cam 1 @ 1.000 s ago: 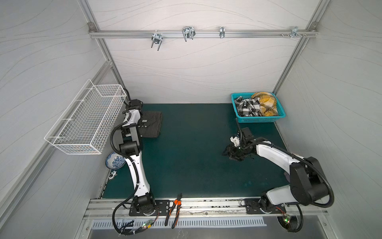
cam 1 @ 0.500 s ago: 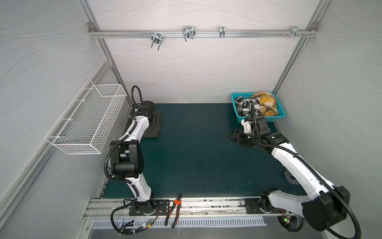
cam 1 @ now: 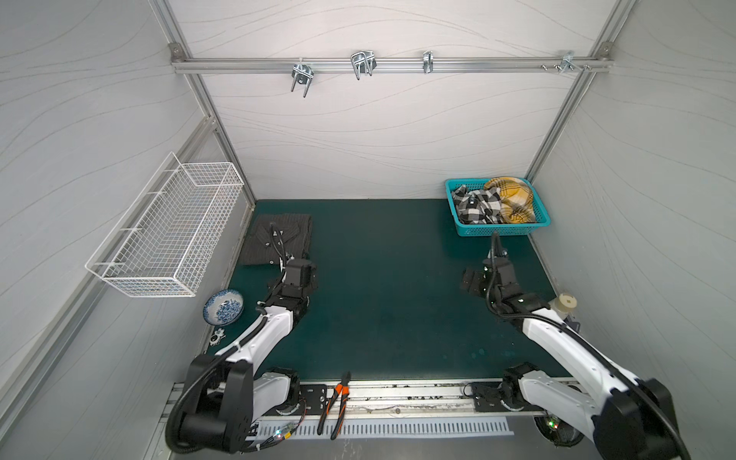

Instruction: Fold and stack the long sleeve shirts

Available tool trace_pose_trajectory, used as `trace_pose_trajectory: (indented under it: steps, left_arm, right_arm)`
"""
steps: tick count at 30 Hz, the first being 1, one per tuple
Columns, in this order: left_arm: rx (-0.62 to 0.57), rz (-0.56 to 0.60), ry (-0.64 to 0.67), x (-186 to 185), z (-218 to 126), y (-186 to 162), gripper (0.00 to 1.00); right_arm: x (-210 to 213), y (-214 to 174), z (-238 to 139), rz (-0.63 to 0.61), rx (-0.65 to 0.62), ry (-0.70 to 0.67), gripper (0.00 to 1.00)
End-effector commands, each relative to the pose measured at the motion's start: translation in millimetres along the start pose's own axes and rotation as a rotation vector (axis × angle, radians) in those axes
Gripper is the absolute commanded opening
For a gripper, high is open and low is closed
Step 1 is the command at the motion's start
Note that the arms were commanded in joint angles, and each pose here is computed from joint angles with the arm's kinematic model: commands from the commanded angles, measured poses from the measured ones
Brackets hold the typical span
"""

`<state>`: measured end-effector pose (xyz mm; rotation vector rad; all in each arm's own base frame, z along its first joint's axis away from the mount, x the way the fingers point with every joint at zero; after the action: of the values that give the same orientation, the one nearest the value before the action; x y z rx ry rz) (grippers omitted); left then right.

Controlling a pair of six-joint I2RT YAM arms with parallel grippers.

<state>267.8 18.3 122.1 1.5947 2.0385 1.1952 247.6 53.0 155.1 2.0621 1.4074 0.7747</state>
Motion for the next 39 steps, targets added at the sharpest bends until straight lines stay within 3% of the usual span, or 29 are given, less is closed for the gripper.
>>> trace_pose_trajectory:
  steps: [1, 3, 5, 9, 11, 13, 15, 18, 19, 20, 22, 24, 26, 28, 39]
  left_arm:
    - [-0.177, -0.083, -0.009, 0, 14, 33, 1.00]
    - [-0.116, -0.071, -0.095, -6, 25, 38, 1.00]
    - [-0.128, -0.097, -0.096, -4, 32, 43, 1.00]
    - [-0.197, -0.275, -0.127, 13, 36, 44, 1.00]
    - [-0.182, -0.234, -0.163, 9, 40, 48, 1.00]
    - [-0.151, -0.211, -0.212, 5, 48, 53, 1.00]
    - [-0.173, -0.174, -0.230, 4, 51, 56, 1.00]
    - [-0.340, -0.161, -0.254, 2, 47, 48, 1.00]
    - [-0.331, -0.092, -0.334, -12, 46, 40, 1.00]
    - [-0.373, -0.066, -0.318, -19, 49, 39, 1.00]
    - [-0.298, -0.070, -0.316, -18, 51, 40, 1.00]
    - [-0.363, -0.075, -0.294, -17, 53, 42, 1.00]
    - [-0.316, -0.063, -0.289, -19, 51, 43, 1.00]
    - [-0.366, -0.038, -0.217, -23, 48, 42, 1.00]
    - [-0.353, -0.034, -0.225, -24, 48, 41, 1.00]
  right_arm:
    - [-22, 42, 12, 0.030, -0.192, -0.212, 0.99]
    - [-21, 52, 22, -0.048, -0.275, -0.214, 0.99]
    - [-23, 52, 35, -0.091, -0.340, -0.199, 0.99]
    - [-30, 45, 66, -0.123, -0.330, -0.149, 0.99]
    - [-18, 51, 73, -0.141, -0.375, -0.008, 0.99]
    - [-16, 44, 89, -0.123, -0.341, 0.147, 0.99]
    - [-2, 35, 98, -0.223, -0.302, 0.269, 0.99]
    - [-1, 34, 99, -0.225, -0.291, 0.286, 0.99]
    - [-1, 35, 99, -0.220, -0.304, 0.290, 0.99]
    - [-2, 35, 99, -0.220, -0.304, 0.292, 0.99]
    - [-2, 35, 99, -0.217, -0.296, 0.297, 0.99]
    - [-3, 34, 98, -0.219, -0.298, 0.296, 0.99]
    - [-2, 35, 97, -0.221, -0.304, 0.292, 0.99]
    - [2, 34, 97, -0.240, -0.304, 0.282, 0.99]
    - [4, 33, 98, -0.253, -0.297, 0.289, 0.99]
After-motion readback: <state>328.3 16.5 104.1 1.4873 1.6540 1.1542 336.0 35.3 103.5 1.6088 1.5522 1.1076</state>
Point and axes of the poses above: each gripper's point midway between its finger pads, its own z axis out along the fingers, its own x axis along the line the jaws close on, y = z × x, the point moved 7 cm from there along -z, back along the fingers, and after that the axes turned 7 degrees about z, right-handed, at the moved point
